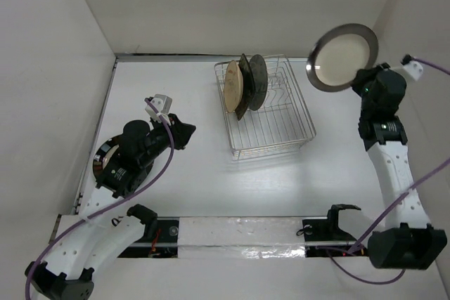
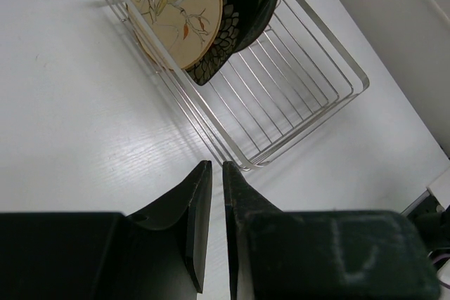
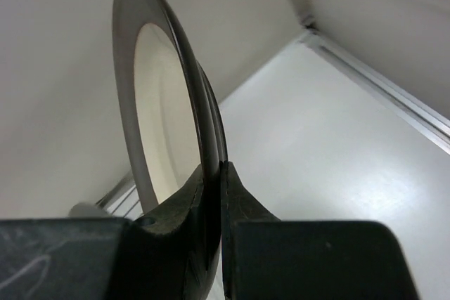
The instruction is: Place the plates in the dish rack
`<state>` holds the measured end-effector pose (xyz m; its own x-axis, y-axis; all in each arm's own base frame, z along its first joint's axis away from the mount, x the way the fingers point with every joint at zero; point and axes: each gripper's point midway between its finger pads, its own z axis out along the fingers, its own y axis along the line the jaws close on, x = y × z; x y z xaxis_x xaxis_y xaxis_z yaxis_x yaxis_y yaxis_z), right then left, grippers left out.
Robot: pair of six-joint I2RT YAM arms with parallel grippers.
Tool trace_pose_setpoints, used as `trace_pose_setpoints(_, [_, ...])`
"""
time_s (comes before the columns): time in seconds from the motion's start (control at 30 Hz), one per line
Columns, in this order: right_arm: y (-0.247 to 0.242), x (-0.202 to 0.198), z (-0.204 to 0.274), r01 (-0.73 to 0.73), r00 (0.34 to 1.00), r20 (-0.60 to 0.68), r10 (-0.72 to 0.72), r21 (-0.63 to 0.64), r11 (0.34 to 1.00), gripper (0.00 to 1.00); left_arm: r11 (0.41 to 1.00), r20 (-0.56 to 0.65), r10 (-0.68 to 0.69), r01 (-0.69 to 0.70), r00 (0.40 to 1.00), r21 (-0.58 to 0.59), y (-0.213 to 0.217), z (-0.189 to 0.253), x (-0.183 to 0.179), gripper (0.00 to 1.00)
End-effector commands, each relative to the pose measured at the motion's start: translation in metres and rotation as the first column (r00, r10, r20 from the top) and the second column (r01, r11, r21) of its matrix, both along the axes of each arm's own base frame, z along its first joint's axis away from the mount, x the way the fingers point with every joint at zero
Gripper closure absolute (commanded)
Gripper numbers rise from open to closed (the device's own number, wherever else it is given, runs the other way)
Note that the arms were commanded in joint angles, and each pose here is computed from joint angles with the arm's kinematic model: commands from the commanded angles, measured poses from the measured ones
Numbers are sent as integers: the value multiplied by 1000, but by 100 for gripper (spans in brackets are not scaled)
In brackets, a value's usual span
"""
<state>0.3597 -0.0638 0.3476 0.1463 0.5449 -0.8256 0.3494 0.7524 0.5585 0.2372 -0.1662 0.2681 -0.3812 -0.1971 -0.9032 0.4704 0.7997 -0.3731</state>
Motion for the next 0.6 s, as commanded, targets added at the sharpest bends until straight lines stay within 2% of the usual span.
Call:
trace_pose_setpoints(0.0, [38, 26, 75, -49, 990, 127, 64, -117, 992, 100, 1000, 53, -4, 5, 999, -13, -2, 16, 2, 90])
trace_pose_setpoints(0.03, [47, 31, 89, -61, 988, 134, 81, -148, 987, 100, 1000, 54, -5, 5, 999, -12, -2, 16, 2, 90])
trace_pose_setpoints(0.07, [65, 46, 77, -90, 991, 85, 105, -161, 983, 100, 1000, 52, -3, 4, 999, -12, -1, 16, 2, 90])
trace_pose_setpoints(0.17, [83, 63, 86, -115, 989, 67, 130, -194, 974, 100, 1000, 49, 1, -1, 999, -8, -1, 14, 3, 90])
trace_pose_setpoints(0.3, [104, 96, 73, -136, 991, -20, 135, -243, 960, 100, 1000, 54, 2, -2, 999, -9, 0, 16, 2, 90])
trace_pose_setpoints(0.4, [117, 104, 74, -141, 990, -43, 134, -284, 948, 100, 1000, 50, 3, -2, 999, -9, 0, 15, 2, 90])
trace_pose_setpoints(0.57, [135, 123, 49, -175, 982, -130, 138, -340, 924, 100, 1000, 48, -2, 2, 999, -7, -1, 14, 2, 90])
